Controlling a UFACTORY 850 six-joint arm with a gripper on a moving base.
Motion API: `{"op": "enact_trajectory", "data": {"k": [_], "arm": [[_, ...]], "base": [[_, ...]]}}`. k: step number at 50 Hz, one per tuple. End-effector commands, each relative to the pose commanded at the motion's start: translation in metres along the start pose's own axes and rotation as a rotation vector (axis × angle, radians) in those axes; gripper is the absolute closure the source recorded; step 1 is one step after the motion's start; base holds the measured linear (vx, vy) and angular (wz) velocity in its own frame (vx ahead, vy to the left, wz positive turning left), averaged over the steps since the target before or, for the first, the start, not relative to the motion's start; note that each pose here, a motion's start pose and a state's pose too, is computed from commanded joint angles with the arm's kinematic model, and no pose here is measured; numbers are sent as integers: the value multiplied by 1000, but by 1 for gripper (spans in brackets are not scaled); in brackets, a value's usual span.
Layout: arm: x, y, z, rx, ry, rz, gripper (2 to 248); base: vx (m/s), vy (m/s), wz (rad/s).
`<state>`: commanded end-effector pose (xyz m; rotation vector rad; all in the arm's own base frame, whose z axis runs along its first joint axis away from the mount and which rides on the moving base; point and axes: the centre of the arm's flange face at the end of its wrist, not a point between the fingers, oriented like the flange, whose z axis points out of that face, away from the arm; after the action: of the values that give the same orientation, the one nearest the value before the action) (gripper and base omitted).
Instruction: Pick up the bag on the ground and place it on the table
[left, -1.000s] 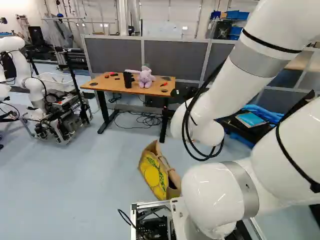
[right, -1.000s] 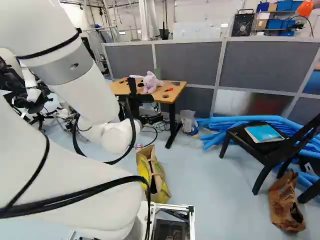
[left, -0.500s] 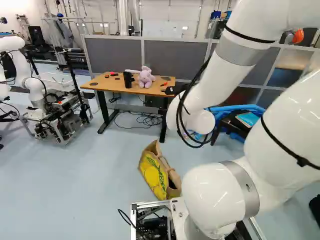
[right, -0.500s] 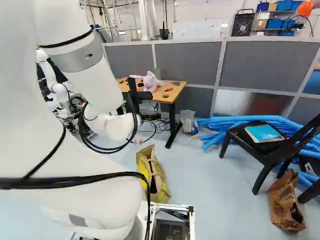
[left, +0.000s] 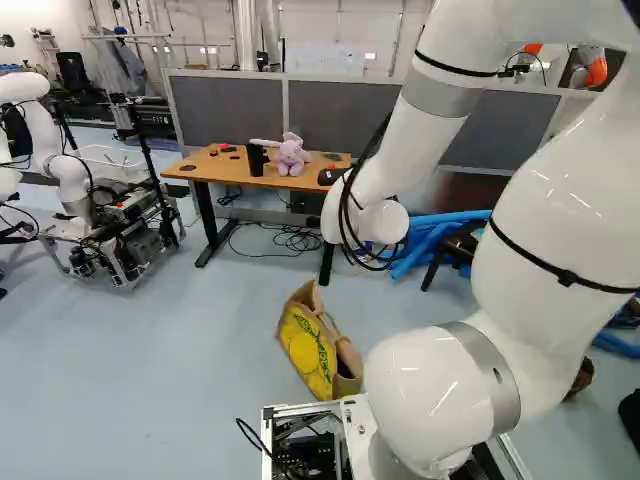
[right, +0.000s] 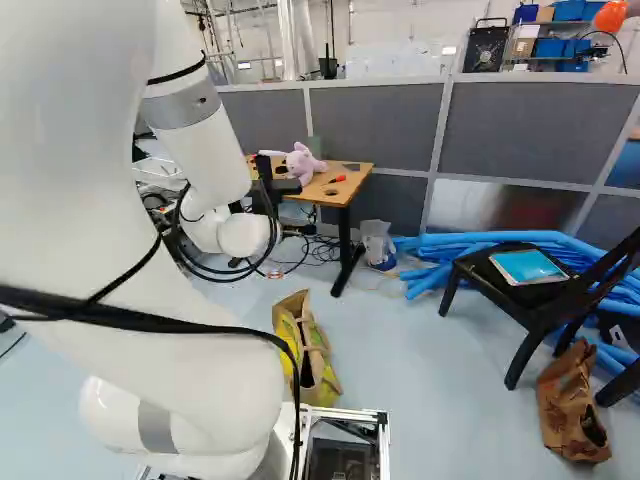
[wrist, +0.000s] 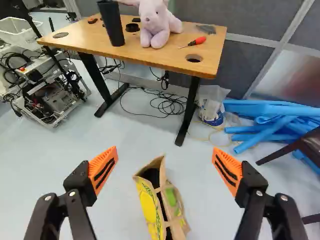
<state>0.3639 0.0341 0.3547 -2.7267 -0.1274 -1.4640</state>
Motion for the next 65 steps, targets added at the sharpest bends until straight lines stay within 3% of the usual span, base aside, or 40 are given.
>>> {"op": "enact_trajectory", "data": {"k": [37,65], "arm": [[2,-24,92,41,-232,-35,3],[-12,-28,152,42,-394,-41,3]], "base": [[0,0,0],[0,0,0]]}}
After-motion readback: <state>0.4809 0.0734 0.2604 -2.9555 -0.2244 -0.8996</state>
